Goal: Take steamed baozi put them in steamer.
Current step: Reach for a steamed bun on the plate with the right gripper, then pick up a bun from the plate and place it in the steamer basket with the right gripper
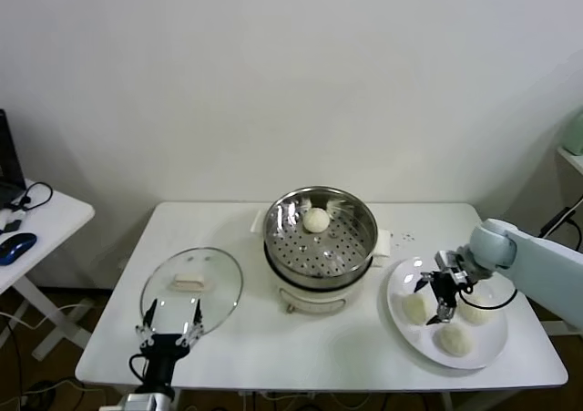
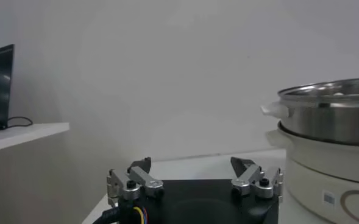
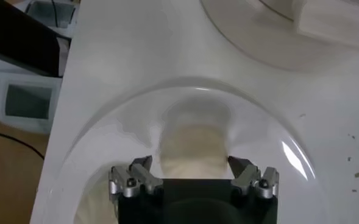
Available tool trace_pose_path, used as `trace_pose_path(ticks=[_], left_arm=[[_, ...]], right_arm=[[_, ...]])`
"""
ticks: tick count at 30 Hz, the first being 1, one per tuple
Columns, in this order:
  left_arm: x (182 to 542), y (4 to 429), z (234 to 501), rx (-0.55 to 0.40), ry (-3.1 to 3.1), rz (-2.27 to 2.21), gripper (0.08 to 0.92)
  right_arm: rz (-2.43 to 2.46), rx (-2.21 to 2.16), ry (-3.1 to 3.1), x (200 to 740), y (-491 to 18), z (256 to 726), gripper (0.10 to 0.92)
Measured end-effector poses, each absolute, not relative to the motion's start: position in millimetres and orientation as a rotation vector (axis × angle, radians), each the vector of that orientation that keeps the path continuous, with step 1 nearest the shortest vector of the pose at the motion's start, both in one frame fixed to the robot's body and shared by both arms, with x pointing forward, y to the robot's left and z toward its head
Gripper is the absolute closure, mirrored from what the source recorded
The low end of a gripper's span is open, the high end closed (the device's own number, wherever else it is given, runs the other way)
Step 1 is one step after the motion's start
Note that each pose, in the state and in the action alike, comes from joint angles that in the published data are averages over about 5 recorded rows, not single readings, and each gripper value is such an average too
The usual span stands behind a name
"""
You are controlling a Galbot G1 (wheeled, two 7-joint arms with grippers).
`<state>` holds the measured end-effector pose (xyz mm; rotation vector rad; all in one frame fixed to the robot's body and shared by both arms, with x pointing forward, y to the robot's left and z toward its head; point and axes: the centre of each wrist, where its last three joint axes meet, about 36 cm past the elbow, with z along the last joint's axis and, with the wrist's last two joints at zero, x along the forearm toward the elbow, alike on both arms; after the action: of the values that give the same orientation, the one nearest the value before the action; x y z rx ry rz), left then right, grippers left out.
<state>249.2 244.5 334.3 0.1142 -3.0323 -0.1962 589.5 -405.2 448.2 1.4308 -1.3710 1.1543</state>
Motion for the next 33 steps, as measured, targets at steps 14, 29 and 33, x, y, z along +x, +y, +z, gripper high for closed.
trace_pose_path(ticks=[14, 29, 33], left_arm=[[250, 243, 334, 0.114, -3.033, -0.197, 0.177], [249, 243, 334, 0.117, -3.034, -0.195, 0.177], [249, 243, 335, 0.116, -3.037, -0.195, 0.177]], right_arm=[[1.159, 1.433, -1.356, 591, -399, 439, 0.29], [1.163, 1.434, -1.393, 595, -400, 462, 0.334], [1.165, 1.436, -1.427, 601, -399, 492, 0.334]])
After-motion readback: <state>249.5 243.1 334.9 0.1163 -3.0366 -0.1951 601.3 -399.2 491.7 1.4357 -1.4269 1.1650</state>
